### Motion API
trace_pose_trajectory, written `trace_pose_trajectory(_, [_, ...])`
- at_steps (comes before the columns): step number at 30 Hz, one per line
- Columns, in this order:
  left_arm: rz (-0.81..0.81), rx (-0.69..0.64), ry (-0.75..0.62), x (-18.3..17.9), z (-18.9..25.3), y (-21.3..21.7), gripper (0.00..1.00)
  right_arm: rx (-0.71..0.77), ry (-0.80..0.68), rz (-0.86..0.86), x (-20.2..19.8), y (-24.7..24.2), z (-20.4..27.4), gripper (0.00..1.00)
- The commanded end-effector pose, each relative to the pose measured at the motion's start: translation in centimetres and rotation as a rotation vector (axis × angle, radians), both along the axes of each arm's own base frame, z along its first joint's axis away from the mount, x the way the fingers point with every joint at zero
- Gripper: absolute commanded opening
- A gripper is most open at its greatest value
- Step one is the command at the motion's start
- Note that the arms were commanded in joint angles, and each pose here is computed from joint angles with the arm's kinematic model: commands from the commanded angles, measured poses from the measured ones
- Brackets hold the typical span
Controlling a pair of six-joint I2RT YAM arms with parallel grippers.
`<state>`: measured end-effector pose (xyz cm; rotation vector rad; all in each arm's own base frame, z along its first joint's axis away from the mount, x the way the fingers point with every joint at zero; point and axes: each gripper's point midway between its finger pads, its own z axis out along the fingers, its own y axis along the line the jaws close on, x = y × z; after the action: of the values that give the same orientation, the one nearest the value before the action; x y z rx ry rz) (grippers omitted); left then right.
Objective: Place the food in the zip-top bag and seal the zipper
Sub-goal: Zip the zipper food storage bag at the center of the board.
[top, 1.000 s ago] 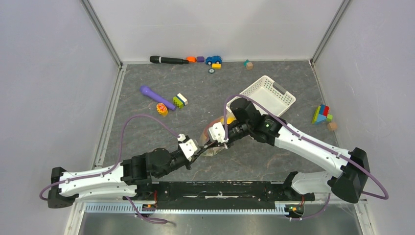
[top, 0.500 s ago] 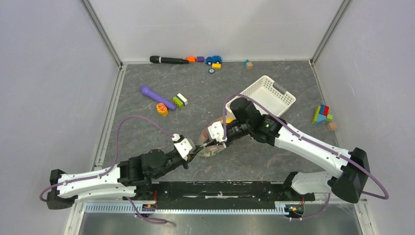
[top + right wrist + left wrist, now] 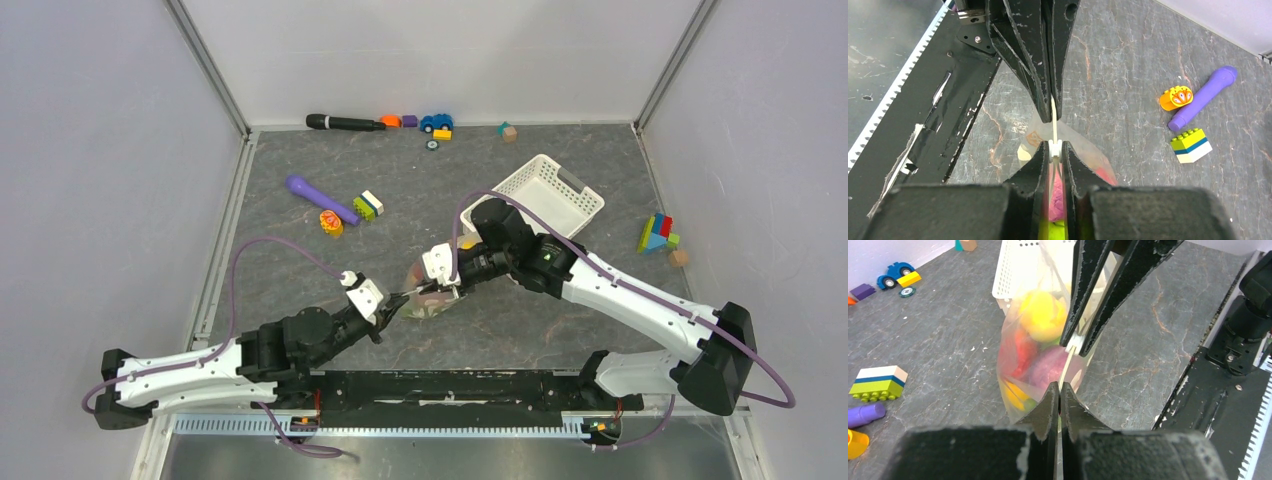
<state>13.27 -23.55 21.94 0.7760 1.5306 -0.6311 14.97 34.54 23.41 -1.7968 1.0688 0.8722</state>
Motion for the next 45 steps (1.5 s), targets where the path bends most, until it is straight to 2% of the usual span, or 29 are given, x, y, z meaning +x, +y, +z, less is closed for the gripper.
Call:
trace_pose_trajectory(1, [0.094,-0.122,0.002,1.0,2.1,1.1,0.02,-0.005,-0.031,-0.090,1.4,-0.7,1.3,0.00])
trace_pose_trajectory(16, [0.204,-0.231,0.043,1.9,3.1,2.9,0.02,-0.029,-0.045,-0.168,2.8,-1.0,0.9,0.00])
trace_pose_trajectory(31, [0.456,-0.273,0.096,4.5,3.4,4.6,0.02,-0.040,-0.050,-0.323,4.9,-1.8,0.0,0.01])
trace_pose_trajectory(35, [0.566,-0.299,0.101,5.4,3.8,5.7,0.02,-0.039,-0.053,-0.363,5.4,-2.2,-0.2,0.01])
trace_pose_trajectory(45, [0.651,-0.313,0.101,5.9,4.1,7.0,0.02,-0.066,-0.064,-0.453,6.8,-3.2,-0.8,0.01])
